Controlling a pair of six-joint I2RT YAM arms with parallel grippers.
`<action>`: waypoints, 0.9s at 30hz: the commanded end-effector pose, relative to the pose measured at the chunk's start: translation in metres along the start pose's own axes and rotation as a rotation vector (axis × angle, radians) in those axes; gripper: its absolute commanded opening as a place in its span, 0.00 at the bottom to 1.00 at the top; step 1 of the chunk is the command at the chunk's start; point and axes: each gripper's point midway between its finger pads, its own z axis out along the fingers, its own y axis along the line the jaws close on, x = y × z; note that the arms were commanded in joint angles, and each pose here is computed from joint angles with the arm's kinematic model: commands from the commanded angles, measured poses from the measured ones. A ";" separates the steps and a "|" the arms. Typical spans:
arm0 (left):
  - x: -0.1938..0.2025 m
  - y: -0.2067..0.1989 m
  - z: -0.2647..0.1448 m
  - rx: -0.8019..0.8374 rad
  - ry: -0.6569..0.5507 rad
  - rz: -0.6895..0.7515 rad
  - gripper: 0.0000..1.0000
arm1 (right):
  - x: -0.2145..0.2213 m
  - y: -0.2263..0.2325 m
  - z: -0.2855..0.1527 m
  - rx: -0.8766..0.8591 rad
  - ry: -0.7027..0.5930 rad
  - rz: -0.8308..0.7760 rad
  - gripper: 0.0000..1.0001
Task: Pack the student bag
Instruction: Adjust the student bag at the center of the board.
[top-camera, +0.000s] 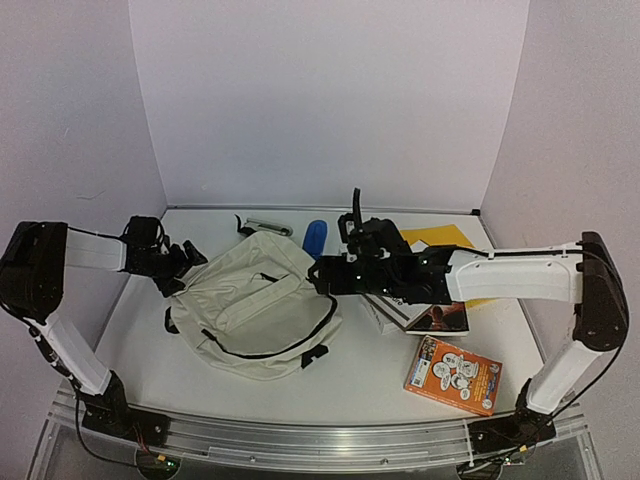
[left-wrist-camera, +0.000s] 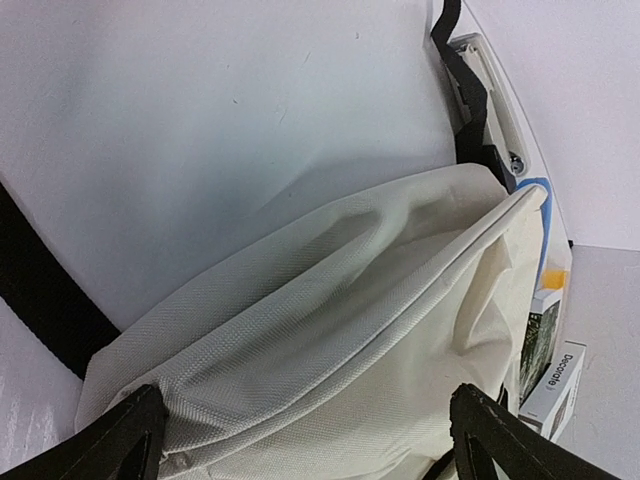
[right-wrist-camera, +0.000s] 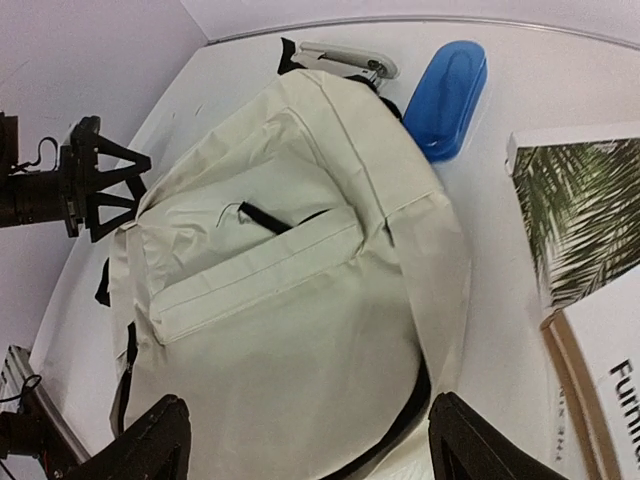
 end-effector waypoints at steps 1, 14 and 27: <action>-0.014 -0.023 -0.019 0.033 -0.054 0.039 1.00 | -0.035 -0.023 0.019 0.077 -0.032 -0.062 0.81; 0.048 0.028 -0.091 -0.104 -0.092 -0.123 1.00 | 0.031 -0.045 0.100 0.034 0.207 -0.066 0.54; 0.073 0.050 -0.045 -0.136 0.030 -0.180 0.93 | 0.069 -0.052 0.072 -0.017 0.241 0.146 0.00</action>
